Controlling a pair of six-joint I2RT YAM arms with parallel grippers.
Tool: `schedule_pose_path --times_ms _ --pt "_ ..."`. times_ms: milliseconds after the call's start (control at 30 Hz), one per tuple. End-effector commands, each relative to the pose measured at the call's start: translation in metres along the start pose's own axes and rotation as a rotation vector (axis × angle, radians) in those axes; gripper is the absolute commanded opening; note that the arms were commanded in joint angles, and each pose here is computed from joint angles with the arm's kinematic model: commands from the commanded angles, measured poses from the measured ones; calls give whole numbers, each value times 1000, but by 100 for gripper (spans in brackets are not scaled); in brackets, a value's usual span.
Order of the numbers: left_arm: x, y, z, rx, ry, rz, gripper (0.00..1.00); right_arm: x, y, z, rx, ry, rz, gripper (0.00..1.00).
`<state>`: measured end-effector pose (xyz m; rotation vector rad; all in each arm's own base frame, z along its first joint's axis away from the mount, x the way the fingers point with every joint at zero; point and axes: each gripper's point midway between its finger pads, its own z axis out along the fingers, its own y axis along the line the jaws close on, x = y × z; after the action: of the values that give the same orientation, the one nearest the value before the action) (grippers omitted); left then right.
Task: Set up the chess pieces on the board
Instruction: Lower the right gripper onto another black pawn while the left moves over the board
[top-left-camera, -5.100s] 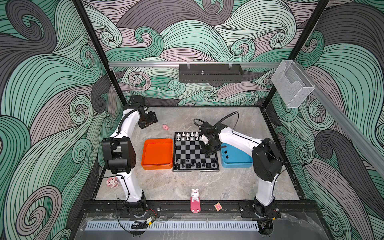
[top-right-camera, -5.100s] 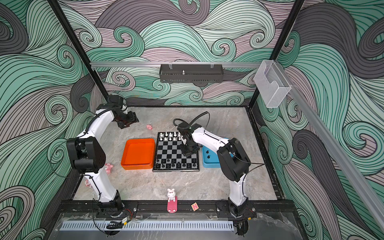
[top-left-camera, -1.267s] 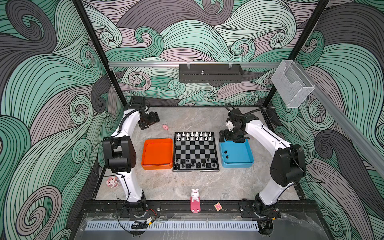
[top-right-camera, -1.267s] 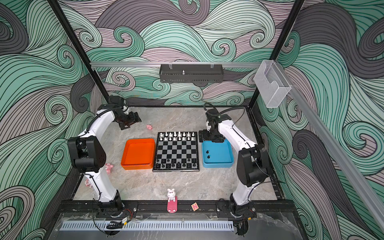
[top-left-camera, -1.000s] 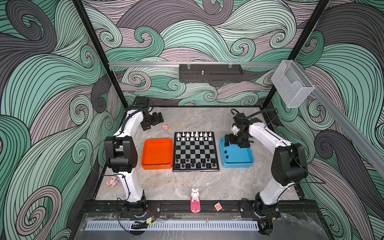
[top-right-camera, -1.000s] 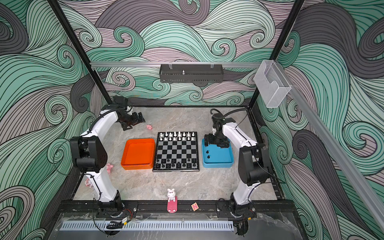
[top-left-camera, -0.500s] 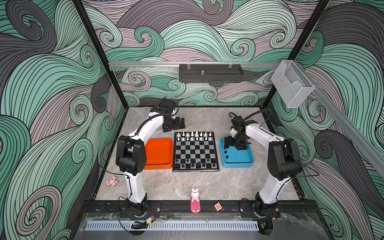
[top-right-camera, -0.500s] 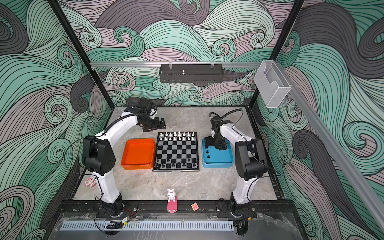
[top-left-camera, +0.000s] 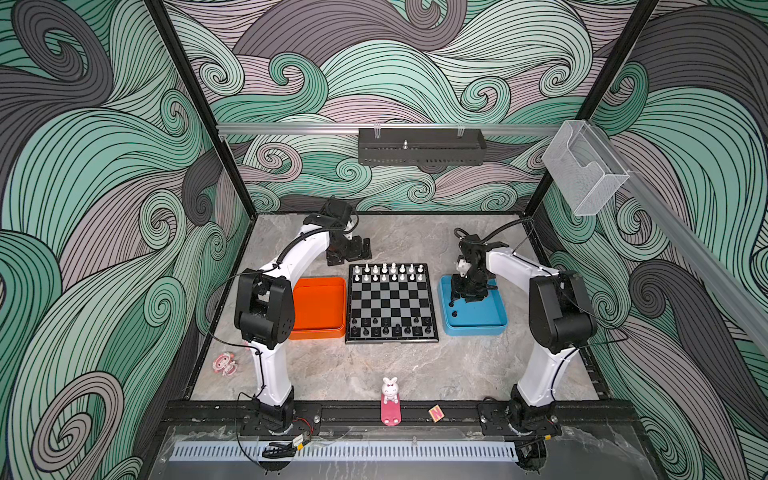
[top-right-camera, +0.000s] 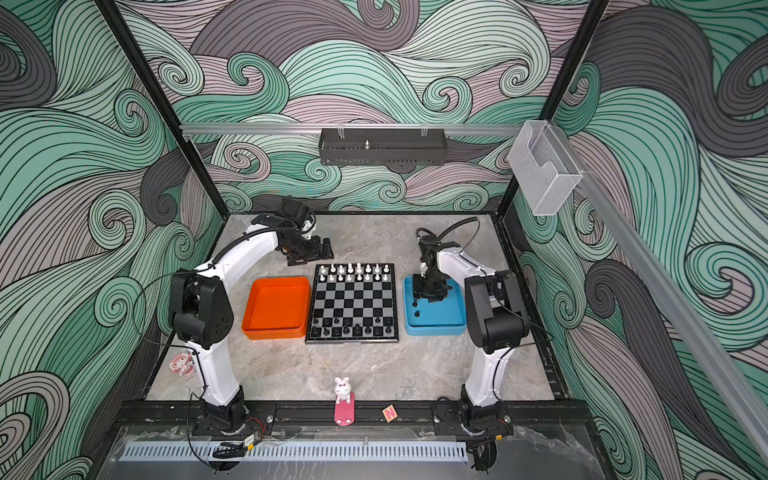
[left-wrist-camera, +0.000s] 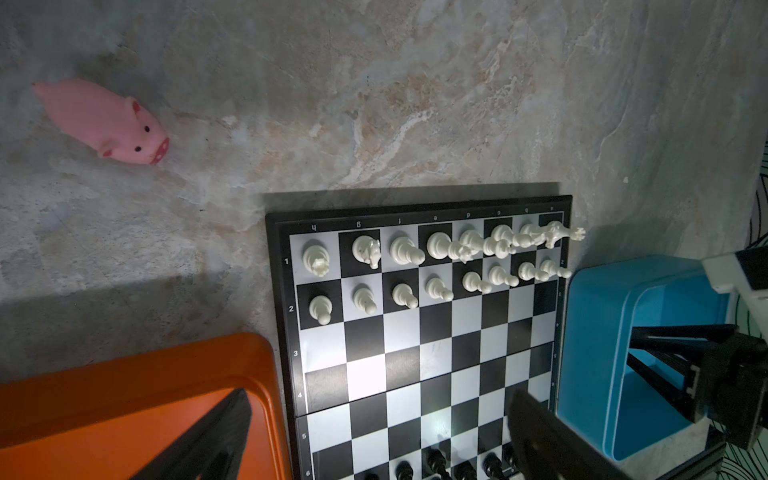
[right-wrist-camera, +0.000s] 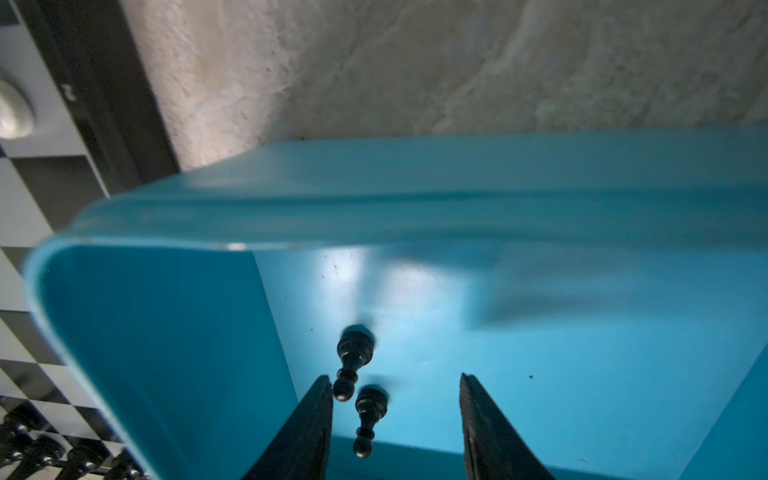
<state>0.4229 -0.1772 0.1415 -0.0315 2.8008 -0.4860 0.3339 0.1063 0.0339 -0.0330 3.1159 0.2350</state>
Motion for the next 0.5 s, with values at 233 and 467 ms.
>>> schedule_pose_path --times_ms 233,467 --pt "3 0 9 -5 25 8 99 -1 13 10 -11 23 -19 42" --pt "4 0 11 -6 29 8 99 1 15 13 -8 35 -26 34"
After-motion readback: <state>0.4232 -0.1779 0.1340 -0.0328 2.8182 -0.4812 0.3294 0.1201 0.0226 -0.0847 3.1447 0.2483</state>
